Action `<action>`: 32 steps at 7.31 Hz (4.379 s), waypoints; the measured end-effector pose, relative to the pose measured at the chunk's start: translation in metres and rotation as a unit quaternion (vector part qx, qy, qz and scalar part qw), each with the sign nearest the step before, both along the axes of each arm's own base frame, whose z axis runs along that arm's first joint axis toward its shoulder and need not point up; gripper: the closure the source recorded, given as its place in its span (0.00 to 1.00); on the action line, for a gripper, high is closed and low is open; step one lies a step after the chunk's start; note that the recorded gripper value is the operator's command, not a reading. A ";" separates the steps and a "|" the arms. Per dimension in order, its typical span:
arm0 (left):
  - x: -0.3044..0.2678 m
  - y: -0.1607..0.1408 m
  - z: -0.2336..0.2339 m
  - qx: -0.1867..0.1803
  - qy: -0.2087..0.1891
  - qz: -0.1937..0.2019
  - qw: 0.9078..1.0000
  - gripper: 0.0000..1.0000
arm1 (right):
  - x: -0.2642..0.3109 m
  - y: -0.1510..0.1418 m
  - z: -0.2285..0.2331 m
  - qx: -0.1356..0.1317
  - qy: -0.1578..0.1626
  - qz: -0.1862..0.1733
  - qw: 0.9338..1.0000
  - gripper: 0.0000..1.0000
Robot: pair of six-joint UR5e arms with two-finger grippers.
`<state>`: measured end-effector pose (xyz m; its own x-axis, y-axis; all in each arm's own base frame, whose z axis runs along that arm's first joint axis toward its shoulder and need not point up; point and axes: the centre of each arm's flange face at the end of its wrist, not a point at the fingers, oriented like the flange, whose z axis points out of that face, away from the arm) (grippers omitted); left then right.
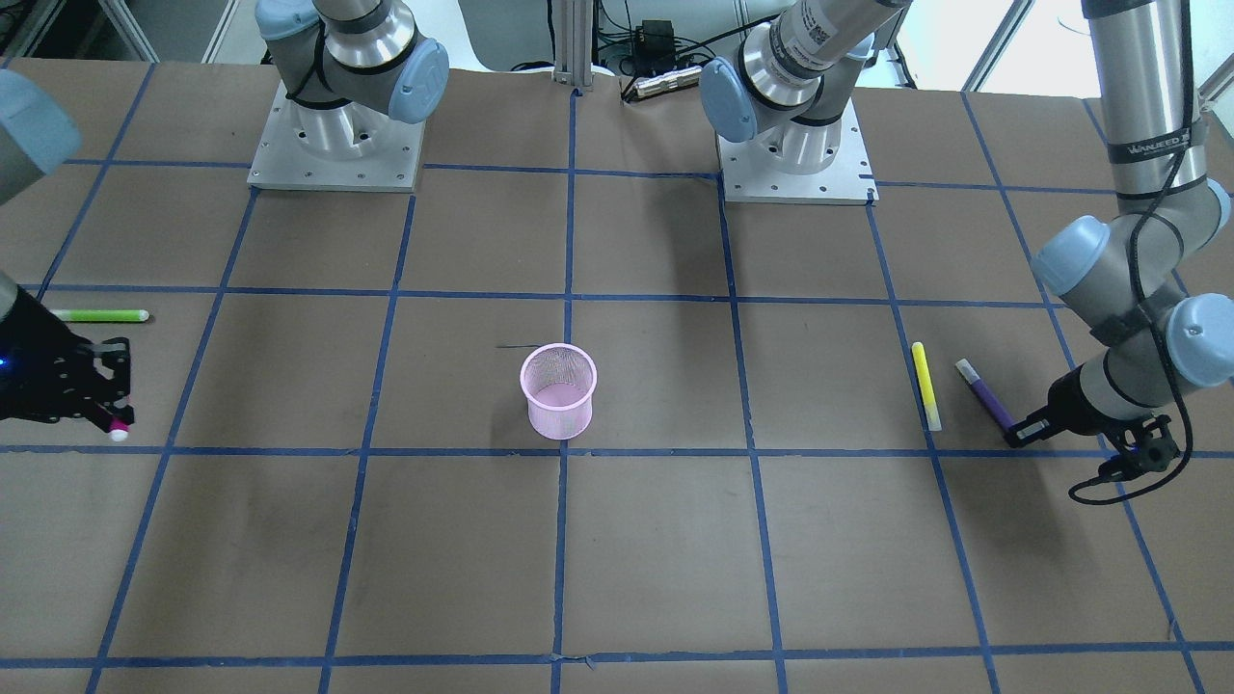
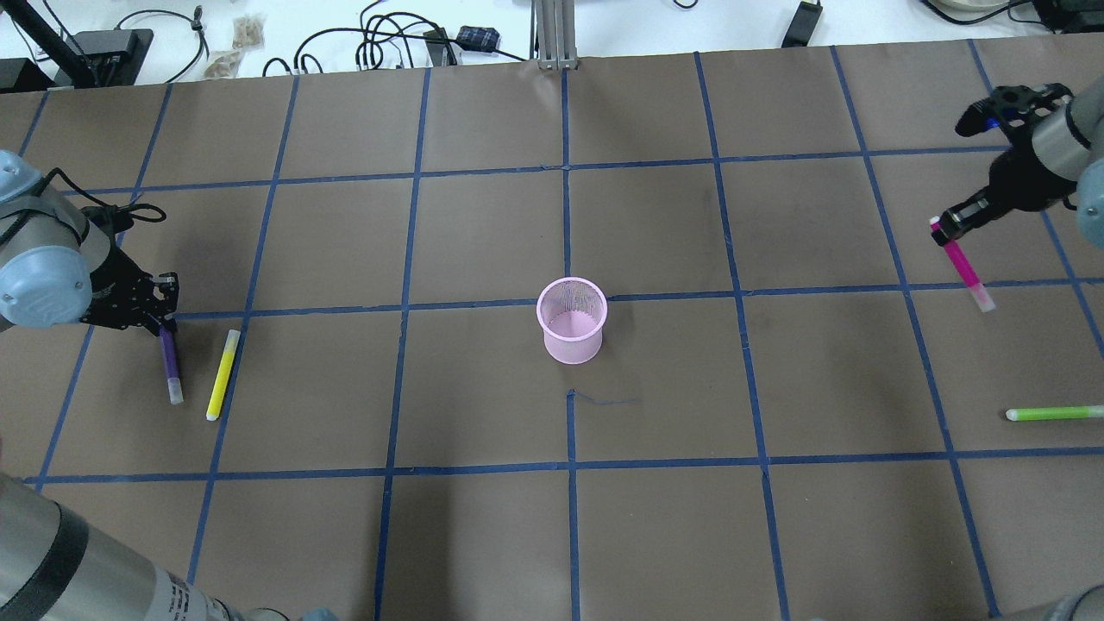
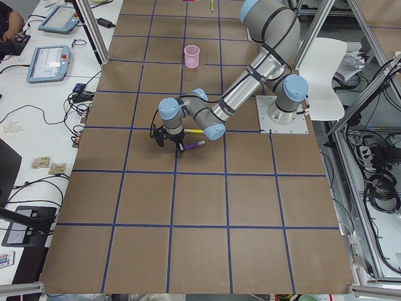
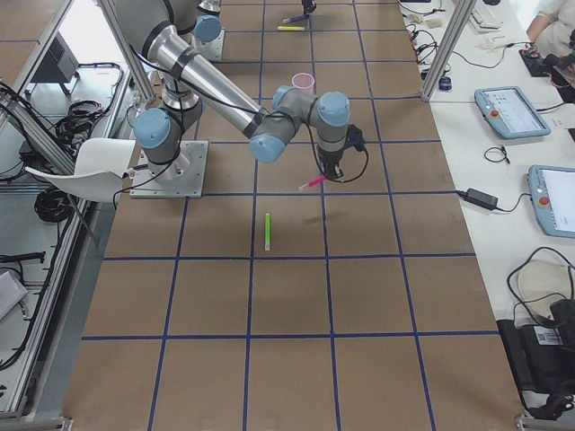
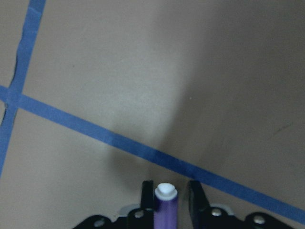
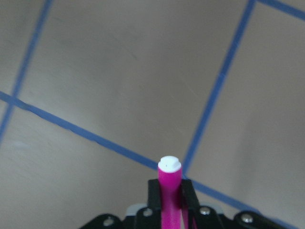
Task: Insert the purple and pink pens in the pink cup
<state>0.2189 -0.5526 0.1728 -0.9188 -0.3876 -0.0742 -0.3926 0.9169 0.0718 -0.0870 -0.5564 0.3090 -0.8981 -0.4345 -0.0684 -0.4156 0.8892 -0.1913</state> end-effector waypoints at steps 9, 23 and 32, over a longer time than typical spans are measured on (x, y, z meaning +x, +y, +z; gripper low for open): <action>-0.082 -0.011 0.260 -0.117 -0.066 -0.044 0.990 1.00 | 0.375 0.091 0.034 -0.254 -0.209 -0.023 0.944 1.00; -0.287 0.005 0.274 -0.147 -0.052 -0.004 0.988 1.00 | 0.345 0.048 0.055 -0.102 -0.181 -0.149 0.967 0.00; -0.547 0.067 0.198 -0.259 -0.110 0.104 0.954 1.00 | 0.257 0.059 0.157 0.091 0.069 -0.100 0.988 0.00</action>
